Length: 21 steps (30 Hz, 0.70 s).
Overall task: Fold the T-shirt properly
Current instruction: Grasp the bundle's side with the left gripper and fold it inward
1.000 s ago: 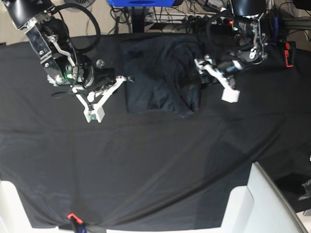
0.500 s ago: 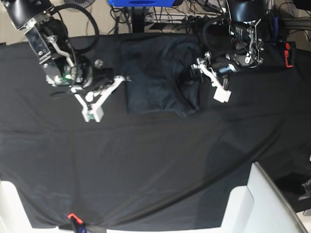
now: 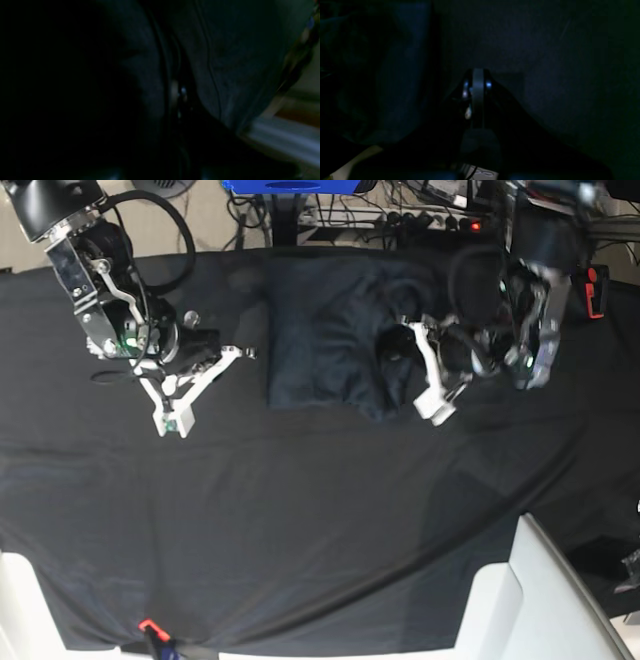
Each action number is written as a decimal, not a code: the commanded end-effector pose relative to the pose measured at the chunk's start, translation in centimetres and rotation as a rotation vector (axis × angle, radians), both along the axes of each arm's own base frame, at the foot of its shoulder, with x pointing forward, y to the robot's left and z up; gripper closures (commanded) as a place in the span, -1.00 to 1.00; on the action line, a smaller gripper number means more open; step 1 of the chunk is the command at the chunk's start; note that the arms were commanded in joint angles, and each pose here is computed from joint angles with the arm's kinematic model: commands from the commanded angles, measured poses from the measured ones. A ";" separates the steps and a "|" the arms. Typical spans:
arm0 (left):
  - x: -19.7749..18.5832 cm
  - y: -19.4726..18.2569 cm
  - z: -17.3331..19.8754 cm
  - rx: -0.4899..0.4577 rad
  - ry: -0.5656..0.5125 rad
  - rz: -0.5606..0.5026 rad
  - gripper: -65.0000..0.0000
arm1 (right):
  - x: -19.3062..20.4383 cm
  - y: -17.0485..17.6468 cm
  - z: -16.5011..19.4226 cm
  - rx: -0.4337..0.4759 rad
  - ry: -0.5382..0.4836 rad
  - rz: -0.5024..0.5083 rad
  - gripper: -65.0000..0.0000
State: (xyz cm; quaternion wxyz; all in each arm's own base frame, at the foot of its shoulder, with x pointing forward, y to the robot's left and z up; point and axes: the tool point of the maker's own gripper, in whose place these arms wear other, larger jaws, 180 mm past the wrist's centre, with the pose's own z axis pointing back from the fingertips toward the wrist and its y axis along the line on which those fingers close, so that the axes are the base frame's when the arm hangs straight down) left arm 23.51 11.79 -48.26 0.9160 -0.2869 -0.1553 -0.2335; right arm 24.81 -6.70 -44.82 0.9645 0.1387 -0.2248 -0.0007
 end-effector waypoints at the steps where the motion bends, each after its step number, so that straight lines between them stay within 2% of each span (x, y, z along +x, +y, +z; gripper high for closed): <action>1: 0.3 1.1 0.2 0.058 -0.006 -0.048 1.00 | 0.8 -0.2 0.7 0.002 -0.034 -0.002 1.00; 8: 1.0 1.9 0.4 0.217 -0.025 -0.310 1.00 | 1.0 -0.3 0.8 0.000 -0.037 -0.003 1.00; 12: 1.0 2.6 -0.3 0.401 -0.080 -0.513 1.00 | 1.2 -0.3 0.9 -0.001 -0.041 -0.005 1.00; 14: 1.3 3.3 -0.6 0.507 -0.118 -0.598 1.00 | 1.6 -1.4 1.0 -0.001 -0.046 -0.044 1.00; 21: 4.8 2.6 -0.2 0.729 -0.255 -0.726 1.00 | 2.6 -3.4 1.5 -0.009 -0.062 -0.106 1.00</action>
